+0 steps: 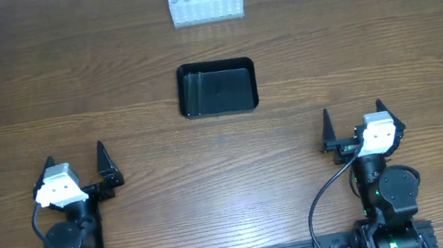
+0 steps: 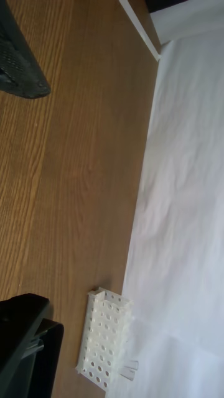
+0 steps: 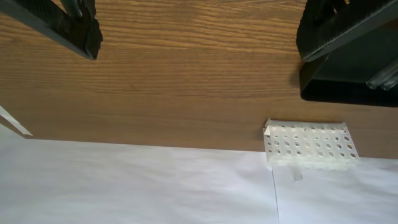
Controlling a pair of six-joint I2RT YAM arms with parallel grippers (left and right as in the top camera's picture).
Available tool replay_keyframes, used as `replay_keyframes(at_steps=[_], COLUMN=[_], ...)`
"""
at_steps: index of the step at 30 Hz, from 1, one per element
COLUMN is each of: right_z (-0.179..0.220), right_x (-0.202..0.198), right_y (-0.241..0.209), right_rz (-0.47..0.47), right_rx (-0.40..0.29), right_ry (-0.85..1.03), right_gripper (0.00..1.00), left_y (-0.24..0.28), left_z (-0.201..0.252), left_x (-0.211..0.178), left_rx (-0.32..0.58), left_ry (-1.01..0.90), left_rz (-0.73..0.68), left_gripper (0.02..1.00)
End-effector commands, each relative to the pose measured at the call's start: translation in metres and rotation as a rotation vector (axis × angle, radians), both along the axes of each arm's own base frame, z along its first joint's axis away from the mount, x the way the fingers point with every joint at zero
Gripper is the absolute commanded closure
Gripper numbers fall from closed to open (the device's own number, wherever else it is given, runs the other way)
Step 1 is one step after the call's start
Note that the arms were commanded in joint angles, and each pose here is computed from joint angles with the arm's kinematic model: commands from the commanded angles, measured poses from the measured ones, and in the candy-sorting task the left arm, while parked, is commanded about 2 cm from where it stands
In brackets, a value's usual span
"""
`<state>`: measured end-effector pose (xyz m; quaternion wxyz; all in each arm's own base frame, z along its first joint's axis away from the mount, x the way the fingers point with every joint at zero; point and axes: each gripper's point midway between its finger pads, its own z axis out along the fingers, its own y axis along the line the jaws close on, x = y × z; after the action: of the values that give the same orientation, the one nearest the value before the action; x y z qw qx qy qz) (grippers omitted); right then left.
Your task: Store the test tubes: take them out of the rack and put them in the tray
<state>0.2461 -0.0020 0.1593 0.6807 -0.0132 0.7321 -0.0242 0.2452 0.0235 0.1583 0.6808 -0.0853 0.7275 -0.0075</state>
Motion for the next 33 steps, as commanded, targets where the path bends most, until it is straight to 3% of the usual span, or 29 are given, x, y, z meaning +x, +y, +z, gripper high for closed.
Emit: replay_keyframes(at_steps=[1, 11, 18, 20, 22, 26, 29, 33], right_z=[-0.003, -0.002, 0.017, 0.029, 0.043, 0.073, 0.095, 0.122], right_x=[0.000, 0.000, -0.002, -0.006, -0.012, -0.033, -0.046, -0.048], right_y=[0.000, 0.000, 0.013, 0.010, -0.003, -0.022, -0.027, -0.031], right_rz=[0.000, 0.003, 0.070, 0.052, -0.026, -0.133, -0.155, -0.174], right_rx=[0.010, 0.015, 0.195, 0.186, 0.166, 0.069, -0.006, -0.026], right_ry=[0.001, 0.000, -0.034, -0.039, -0.032, 0.007, 0.052, 0.133], right_gripper=[0.007, 0.007, 0.009, 0.009, 0.007, 0.009, 0.009, 0.009], left_y=[0.000, 0.000, 0.000, 0.000, 0.000, 0.000, 0.000, 0.000], left_z=[-0.001, -0.001, -0.001, -0.001, -0.001, -0.001, -0.001, -0.001], left_x=[0.000, 0.000, 0.000, 0.000, 0.000, 0.000, 0.000, 0.000], left_rx=[0.019, 0.019, 0.019, 0.019, 0.019, 0.019, 0.019, 0.019], left_ry=[0.001, 0.001, 0.001, 0.001, 0.001, 0.001, 0.001, 0.001], left_rz=[0.003, 0.003, 0.003, 0.003, 0.003, 0.003, 0.003, 0.003], left_gripper=[0.020, 0.020, 0.018, 0.020, 0.020, 0.023, 0.020, 0.020])
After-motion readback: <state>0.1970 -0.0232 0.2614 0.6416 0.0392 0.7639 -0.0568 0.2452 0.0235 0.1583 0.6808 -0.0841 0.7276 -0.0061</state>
